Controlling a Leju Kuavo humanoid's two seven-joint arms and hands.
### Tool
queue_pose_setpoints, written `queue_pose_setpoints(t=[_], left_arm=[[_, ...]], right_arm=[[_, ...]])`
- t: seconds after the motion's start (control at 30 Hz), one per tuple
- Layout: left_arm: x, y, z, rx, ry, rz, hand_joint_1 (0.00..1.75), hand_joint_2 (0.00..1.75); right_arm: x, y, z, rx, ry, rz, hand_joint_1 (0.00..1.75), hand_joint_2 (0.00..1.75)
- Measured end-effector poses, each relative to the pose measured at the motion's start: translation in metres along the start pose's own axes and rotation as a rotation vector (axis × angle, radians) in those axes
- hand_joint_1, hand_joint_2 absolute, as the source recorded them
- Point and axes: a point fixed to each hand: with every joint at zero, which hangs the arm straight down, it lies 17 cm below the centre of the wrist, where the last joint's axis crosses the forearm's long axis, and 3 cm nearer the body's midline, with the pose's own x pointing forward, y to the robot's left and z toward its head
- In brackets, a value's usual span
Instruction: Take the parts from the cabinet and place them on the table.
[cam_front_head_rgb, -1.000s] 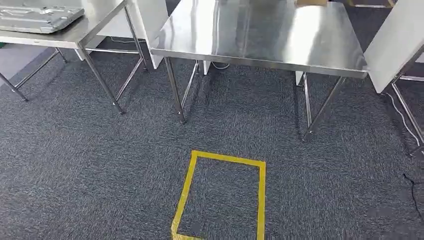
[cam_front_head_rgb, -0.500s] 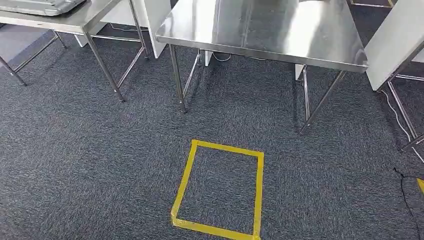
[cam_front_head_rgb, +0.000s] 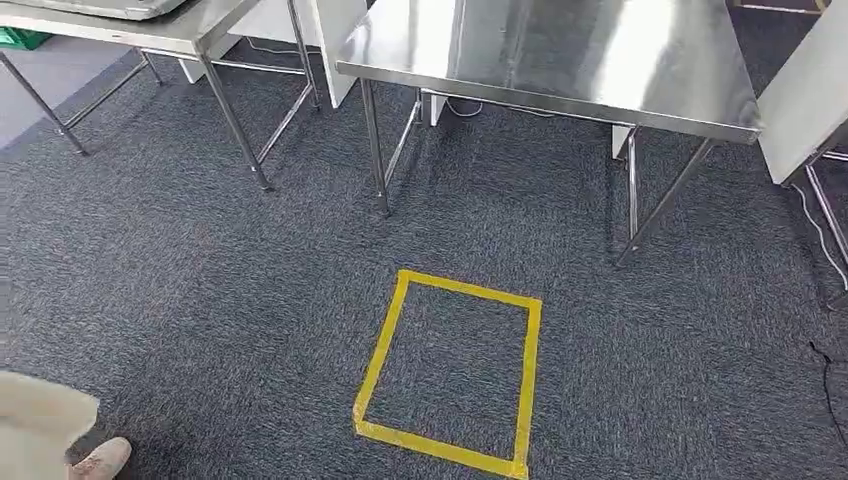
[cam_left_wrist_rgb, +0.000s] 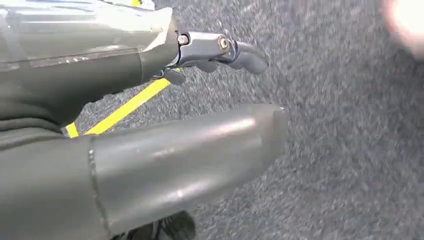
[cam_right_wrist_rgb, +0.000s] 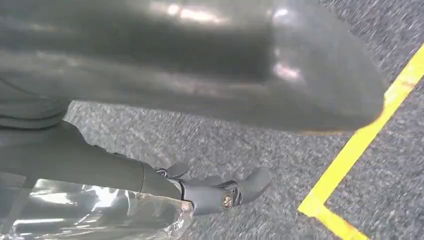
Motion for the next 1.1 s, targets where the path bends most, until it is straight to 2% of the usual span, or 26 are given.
queue_pose_setpoints(t=[0.2, 1.1], left_arm=[[-0.022, -0.017, 0.012, -0.012, 0.023, 0.004, 0.00, 0.00], [-0.024, -0.030, 0.016, -0.026, 0.025, -0.007, 0.00, 0.00]], right_arm=[[-0.010, 0.006, 0.004, 0.009, 0.020, -0.001, 0.00, 0.00], [-0.008, 0.010, 0.004, 0.032, 0.023, 0.004, 0.00, 0.00]])
